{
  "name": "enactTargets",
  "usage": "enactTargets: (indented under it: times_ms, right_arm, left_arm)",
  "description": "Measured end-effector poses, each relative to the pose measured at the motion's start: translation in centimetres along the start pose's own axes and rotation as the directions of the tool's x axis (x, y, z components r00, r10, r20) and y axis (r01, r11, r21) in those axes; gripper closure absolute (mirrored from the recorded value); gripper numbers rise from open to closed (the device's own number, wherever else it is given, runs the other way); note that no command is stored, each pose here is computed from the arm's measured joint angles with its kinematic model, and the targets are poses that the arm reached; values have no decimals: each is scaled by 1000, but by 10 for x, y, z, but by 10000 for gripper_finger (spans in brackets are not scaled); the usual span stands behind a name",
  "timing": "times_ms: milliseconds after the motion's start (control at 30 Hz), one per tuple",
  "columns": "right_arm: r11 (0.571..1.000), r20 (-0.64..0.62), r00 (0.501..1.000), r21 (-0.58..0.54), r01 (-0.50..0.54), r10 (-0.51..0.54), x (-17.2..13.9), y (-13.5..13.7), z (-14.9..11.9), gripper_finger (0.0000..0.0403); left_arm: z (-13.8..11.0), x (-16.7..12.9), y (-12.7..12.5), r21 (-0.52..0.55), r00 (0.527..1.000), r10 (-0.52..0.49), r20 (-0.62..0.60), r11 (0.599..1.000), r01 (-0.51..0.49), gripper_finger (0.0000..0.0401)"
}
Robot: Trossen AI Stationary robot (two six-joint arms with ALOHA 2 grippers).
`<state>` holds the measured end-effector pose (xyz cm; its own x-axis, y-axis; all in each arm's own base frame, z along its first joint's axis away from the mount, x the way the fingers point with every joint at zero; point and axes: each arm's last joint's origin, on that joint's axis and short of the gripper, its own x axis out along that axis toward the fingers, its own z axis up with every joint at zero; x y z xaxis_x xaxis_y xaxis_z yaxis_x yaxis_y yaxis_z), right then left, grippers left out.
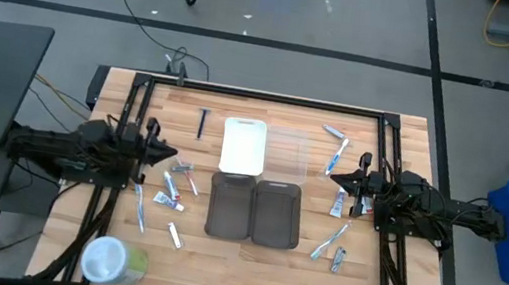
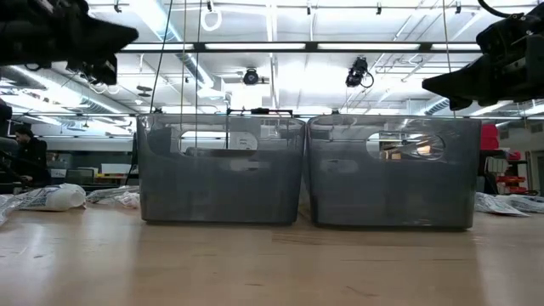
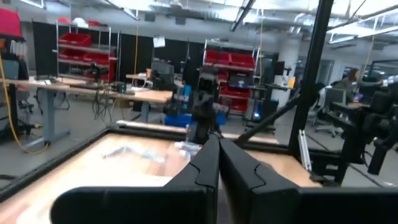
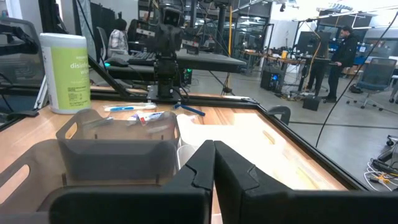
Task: Pick & Place Travel size toiletries
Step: Put the blue razor into the white bin
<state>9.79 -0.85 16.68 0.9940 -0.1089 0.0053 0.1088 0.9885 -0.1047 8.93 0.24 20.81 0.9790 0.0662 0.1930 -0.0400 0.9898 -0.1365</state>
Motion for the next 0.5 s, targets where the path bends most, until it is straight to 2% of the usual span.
enactTargets:
  times_ms: [500]
  right_arm:
    - [1000, 0, 1000, 0, 0, 0, 0, 0, 0, 390]
  left_arm:
    - [45, -1, -6, -5, 996, -11, 93, 1000, 12, 386]
